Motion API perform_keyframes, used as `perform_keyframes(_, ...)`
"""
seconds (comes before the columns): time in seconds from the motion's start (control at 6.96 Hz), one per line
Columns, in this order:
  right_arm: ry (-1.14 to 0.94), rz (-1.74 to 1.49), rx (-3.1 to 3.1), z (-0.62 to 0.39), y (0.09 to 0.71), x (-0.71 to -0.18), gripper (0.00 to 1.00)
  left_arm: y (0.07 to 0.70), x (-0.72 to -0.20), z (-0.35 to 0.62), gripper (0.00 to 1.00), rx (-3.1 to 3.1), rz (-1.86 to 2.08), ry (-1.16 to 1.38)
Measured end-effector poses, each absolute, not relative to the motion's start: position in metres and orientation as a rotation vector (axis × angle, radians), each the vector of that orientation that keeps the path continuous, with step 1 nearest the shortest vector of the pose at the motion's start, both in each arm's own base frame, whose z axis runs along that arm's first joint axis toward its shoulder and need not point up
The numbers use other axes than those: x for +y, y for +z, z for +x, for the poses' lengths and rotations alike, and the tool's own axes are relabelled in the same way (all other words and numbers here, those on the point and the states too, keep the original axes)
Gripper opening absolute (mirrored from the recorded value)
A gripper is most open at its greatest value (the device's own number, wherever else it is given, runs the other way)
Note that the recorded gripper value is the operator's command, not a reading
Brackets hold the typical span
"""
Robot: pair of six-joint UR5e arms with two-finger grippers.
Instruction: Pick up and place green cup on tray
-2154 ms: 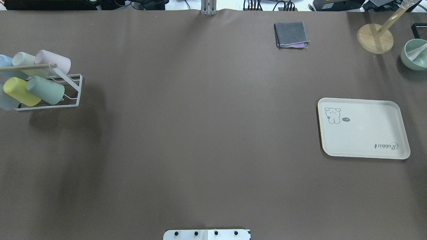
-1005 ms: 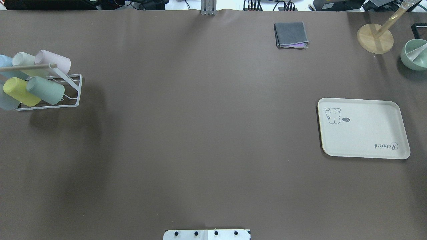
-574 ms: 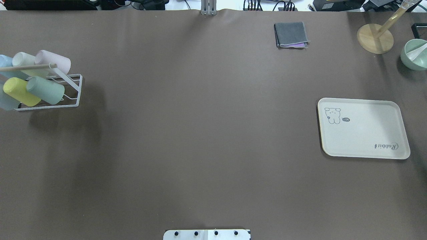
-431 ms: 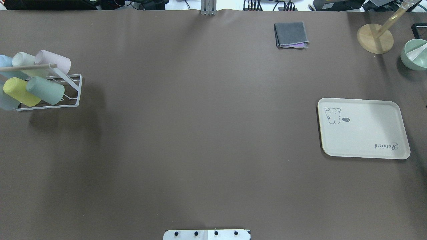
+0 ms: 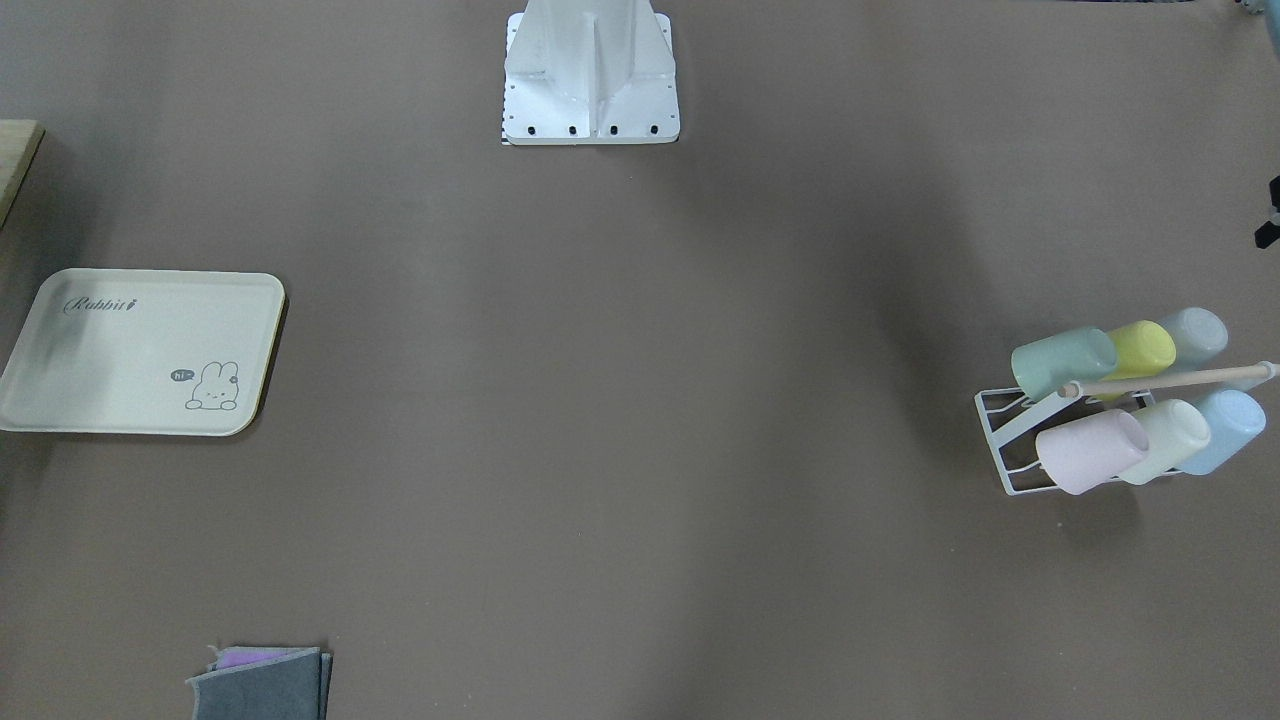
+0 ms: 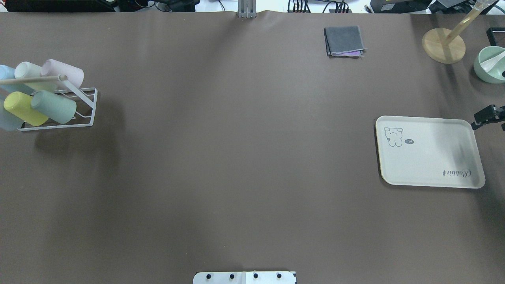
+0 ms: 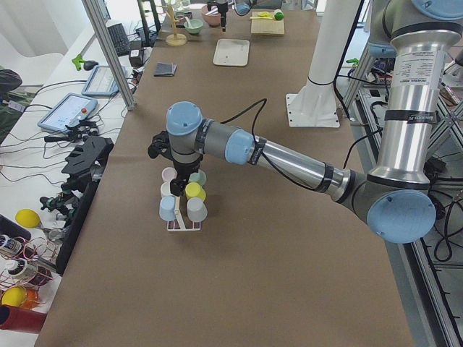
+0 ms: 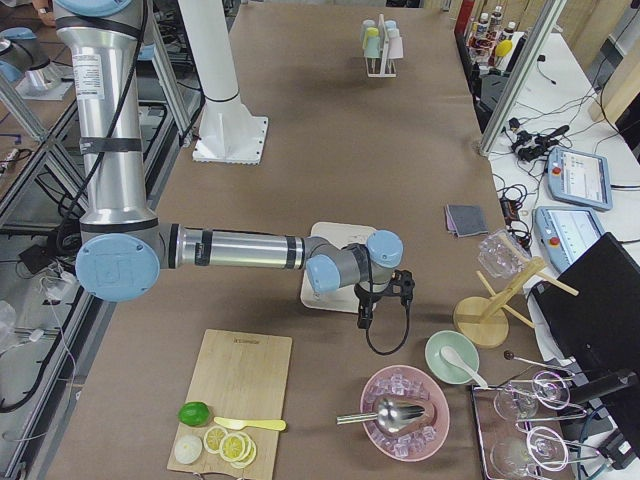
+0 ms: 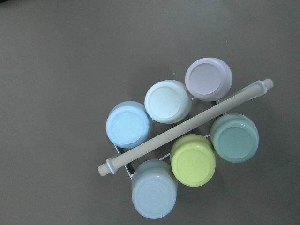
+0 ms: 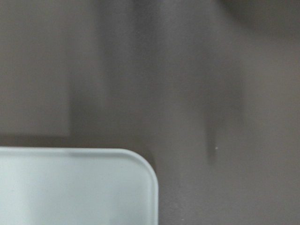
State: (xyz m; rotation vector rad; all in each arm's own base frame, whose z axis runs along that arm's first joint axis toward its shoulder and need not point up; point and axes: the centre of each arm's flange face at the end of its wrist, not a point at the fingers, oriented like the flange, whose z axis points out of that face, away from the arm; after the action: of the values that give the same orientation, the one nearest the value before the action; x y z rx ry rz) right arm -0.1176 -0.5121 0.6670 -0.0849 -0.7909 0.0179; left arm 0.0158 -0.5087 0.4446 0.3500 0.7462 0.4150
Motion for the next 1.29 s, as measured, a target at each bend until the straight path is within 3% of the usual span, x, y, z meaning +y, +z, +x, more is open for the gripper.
perform_keyframes(0.43,0.033,-0.162,-0.822,-0.162,0.658,-0.500,1.00,0.390,-0.488,0.102,0.98,0.543,0.402,0.609)
perform_keyframes(1.29,0.026,-0.189,-0.799,-0.139,0.697,-0.446,0.98,0.329,-0.475,0.255,0.98,0.116,0.437,1.079)
